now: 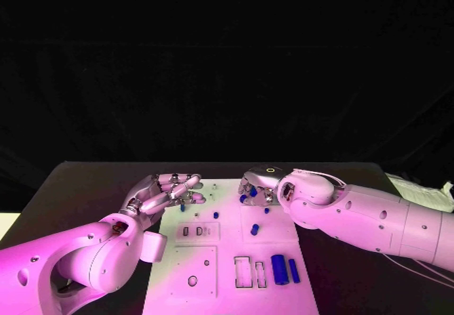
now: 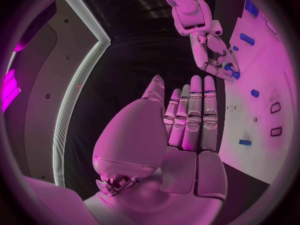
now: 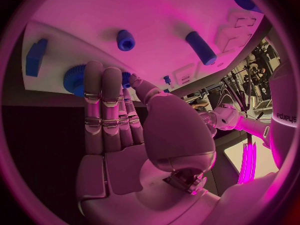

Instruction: Assemble the parts on the task board

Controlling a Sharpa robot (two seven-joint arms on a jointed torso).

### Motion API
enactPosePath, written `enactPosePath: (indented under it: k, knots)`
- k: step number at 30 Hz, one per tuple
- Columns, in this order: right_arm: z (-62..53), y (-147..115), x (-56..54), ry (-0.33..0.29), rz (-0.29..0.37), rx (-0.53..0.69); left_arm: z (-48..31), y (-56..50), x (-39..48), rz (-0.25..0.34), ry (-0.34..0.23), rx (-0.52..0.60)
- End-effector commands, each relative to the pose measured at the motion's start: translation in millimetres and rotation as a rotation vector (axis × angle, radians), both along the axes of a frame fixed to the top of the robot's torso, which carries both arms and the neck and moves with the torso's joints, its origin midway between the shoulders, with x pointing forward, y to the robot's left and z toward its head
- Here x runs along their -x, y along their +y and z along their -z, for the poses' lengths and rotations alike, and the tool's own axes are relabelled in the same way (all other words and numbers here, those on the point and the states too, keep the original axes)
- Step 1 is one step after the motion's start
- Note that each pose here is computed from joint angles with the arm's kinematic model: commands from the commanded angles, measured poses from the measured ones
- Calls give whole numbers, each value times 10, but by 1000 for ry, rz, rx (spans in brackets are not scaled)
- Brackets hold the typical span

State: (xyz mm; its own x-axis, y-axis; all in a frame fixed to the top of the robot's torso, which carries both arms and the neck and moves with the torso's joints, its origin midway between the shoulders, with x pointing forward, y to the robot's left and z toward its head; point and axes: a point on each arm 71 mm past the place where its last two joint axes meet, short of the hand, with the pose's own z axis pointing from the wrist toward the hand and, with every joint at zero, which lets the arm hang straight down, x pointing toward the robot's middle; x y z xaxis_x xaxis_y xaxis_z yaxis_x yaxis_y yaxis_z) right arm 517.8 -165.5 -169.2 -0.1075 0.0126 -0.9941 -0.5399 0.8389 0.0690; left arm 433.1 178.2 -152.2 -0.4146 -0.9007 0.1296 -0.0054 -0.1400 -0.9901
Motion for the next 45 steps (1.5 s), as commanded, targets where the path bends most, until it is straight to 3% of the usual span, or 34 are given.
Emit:
enactPosePath:
  k: [1, 19, 31, 39, 45]
  knots:
    - [7, 14, -4, 0, 2, 28, -19, -30, 13, 30, 1, 13]
    - [13, 44, -17, -2, 8, 44, -12, -37, 17, 43, 13, 12]
    - [-169, 82, -1, -155, 21, -87, -7, -35, 12, 45, 16, 12]
    - [-249, 199, -43, -215, 28, -150, -6, -38, 19, 46, 27, 25]
    - [-262, 343, -79, -227, 10, -165, -6, -43, 16, 48, 27, 29]
